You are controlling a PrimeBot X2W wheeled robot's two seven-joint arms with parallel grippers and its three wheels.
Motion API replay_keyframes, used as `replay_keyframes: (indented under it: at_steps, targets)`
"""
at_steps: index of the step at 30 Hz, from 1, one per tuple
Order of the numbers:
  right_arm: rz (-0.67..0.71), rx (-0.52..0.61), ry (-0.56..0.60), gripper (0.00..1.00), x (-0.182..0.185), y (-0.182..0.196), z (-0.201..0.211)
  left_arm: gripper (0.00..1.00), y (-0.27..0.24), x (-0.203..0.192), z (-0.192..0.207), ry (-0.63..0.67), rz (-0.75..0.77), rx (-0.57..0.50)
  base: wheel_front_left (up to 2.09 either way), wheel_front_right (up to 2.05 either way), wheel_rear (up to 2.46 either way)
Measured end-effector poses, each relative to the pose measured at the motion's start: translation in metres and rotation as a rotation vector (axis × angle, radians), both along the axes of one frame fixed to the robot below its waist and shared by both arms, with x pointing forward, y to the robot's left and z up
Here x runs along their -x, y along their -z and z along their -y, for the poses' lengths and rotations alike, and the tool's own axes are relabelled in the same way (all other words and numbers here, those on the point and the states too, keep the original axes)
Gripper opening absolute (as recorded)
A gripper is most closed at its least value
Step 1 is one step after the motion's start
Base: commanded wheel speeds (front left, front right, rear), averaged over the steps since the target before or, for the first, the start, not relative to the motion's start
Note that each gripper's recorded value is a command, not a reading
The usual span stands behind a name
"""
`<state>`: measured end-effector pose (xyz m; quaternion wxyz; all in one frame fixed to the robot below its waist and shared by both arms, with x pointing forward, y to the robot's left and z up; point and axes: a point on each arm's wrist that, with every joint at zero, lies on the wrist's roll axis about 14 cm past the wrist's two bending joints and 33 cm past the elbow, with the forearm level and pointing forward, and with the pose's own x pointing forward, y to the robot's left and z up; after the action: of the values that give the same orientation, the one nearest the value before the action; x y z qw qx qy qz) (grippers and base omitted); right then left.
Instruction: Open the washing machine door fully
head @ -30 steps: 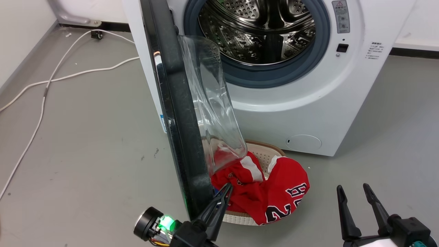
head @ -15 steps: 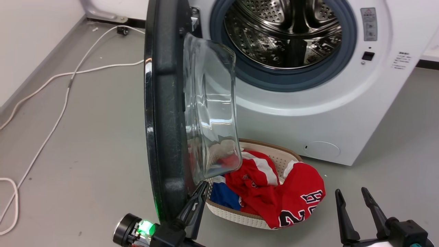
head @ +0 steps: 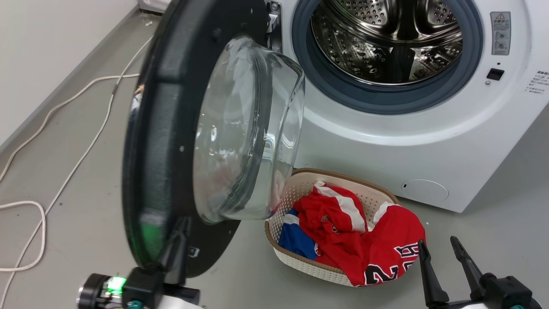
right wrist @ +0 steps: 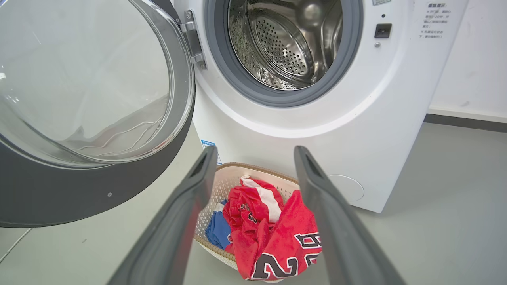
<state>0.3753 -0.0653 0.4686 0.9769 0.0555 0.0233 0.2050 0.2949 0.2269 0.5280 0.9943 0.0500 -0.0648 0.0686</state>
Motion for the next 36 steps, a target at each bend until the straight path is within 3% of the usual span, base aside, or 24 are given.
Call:
replay_keyframes:
  at_steps: [11,36]
  targets:
    - [-0.01,0.017,0.0,1.0,-0.008,0.007,0.0,0.0,-0.005,0.008,-0.064,-0.186,-0.004,-0.025,0.0,0.0,0.0]
    - [-0.074,0.056,0.03,1.0,-0.04,0.044,0.011,0.0,0.007,-0.025,-0.173,-0.417,-0.085,-0.066,0.0,0.0,0.0]
